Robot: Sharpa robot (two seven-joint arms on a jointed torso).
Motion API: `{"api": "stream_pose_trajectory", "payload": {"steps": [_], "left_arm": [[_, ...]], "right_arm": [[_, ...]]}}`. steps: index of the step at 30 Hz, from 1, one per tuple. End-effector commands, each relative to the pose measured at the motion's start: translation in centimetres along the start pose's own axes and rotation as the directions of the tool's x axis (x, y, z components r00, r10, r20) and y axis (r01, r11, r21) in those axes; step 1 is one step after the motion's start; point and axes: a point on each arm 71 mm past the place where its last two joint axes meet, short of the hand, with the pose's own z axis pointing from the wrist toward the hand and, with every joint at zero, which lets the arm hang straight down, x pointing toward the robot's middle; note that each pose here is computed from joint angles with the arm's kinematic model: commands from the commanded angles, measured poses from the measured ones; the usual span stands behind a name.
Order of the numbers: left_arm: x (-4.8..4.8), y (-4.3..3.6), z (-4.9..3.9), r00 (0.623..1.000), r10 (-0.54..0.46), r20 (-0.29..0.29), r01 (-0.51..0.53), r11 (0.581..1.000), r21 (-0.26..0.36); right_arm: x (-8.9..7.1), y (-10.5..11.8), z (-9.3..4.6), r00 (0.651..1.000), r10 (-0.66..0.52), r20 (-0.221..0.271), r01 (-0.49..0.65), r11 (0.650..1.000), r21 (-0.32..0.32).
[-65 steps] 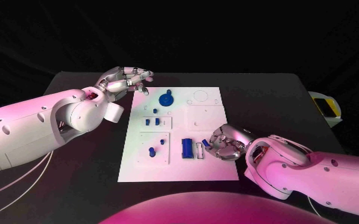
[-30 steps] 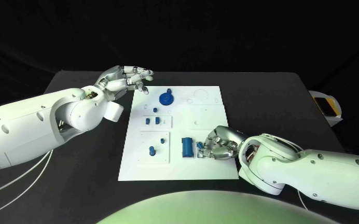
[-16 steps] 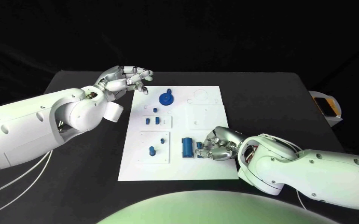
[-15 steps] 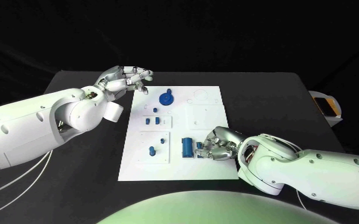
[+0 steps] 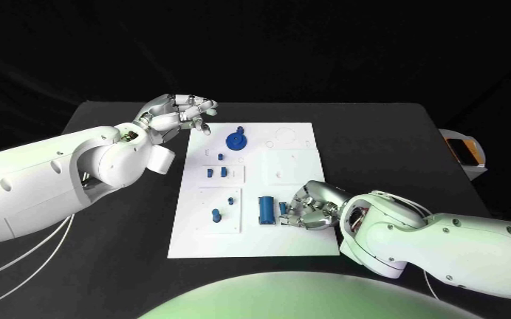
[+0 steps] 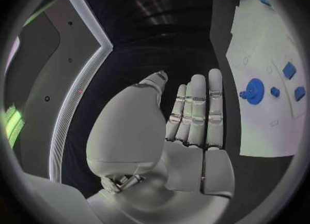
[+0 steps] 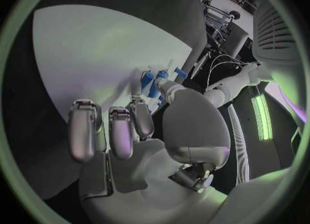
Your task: Assemble the parts on the task board
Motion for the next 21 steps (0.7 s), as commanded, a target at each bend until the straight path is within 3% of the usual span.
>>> {"api": "stream_pose_trajectory", "payload": {"steps": [1, 21], "left_arm": [[0.12, -0.09, 0.01, 1.000, -0.003, -0.010, 0.003, 1.000, 0.005], [0.05, -0.07, -0.02, 1.000, -0.002, -0.008, 0.002, 1.000, 0.003]], "right_arm": [[0.27, 0.18, -0.17, 0.999, -0.012, -0.036, 0.011, 0.999, -0.031], [-0.06, -0.63, -0.21, 0.999, -0.015, -0.036, 0.015, 1.000, -0.016]]}}
